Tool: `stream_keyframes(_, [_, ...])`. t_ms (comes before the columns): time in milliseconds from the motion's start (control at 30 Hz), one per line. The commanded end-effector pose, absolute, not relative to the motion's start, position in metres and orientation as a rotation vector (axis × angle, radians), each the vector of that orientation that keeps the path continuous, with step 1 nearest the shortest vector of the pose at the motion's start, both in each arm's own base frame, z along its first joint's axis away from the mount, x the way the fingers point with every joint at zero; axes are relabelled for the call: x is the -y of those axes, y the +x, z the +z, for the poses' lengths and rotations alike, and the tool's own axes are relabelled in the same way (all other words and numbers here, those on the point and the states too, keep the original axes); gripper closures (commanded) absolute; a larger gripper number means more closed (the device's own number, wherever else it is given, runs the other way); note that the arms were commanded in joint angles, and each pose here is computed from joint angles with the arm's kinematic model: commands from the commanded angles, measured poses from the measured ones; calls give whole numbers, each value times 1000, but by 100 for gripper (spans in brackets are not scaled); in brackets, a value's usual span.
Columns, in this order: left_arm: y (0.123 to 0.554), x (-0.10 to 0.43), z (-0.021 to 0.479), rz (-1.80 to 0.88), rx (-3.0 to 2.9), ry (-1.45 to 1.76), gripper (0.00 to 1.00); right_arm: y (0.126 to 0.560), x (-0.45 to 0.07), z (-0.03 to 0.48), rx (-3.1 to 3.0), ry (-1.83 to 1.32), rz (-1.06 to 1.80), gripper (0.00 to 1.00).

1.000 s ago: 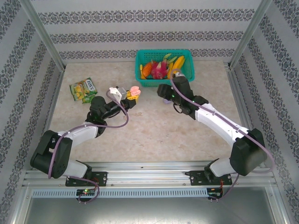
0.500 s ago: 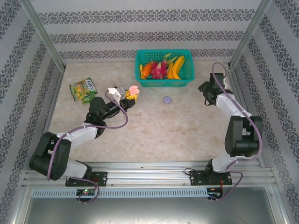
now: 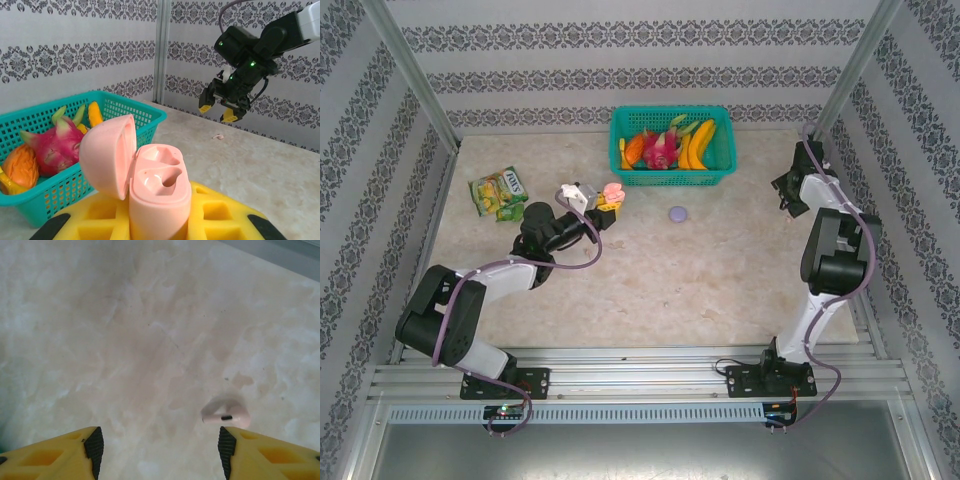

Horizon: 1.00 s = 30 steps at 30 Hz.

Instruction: Insert wireless bluetooth earbuds into charging case

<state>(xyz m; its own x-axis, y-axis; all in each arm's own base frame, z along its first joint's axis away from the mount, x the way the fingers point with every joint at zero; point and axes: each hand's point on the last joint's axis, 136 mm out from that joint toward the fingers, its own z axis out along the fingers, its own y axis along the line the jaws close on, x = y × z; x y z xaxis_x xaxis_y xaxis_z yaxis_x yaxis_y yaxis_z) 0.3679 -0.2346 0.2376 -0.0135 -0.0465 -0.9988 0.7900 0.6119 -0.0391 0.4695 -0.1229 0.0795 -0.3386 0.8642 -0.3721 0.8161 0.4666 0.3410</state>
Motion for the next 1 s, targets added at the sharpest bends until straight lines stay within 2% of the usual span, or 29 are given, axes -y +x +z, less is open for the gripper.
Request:
stream_keyframes(0, [368,241,261,-737,-1346,696,100,470,136,78,-2273,1367,62,36])
stream_keyframes(367, [374,244,262,-762,-1335,677,100,464,154,74,-2390,1394,-51,44])
stream_keyframes(567, [378,247,265,-769,-1328,678,100,454,145,80,-2454,1375,-104,43])
stream_keyframes(733, [381,249,270,-792,-1303,667,100,443,111,86,-2415,1415,-34,40])
stream_keyframes(967, [380,253,274,-813,-1290,675,100,447,40,112,-2360,1303,86,39])
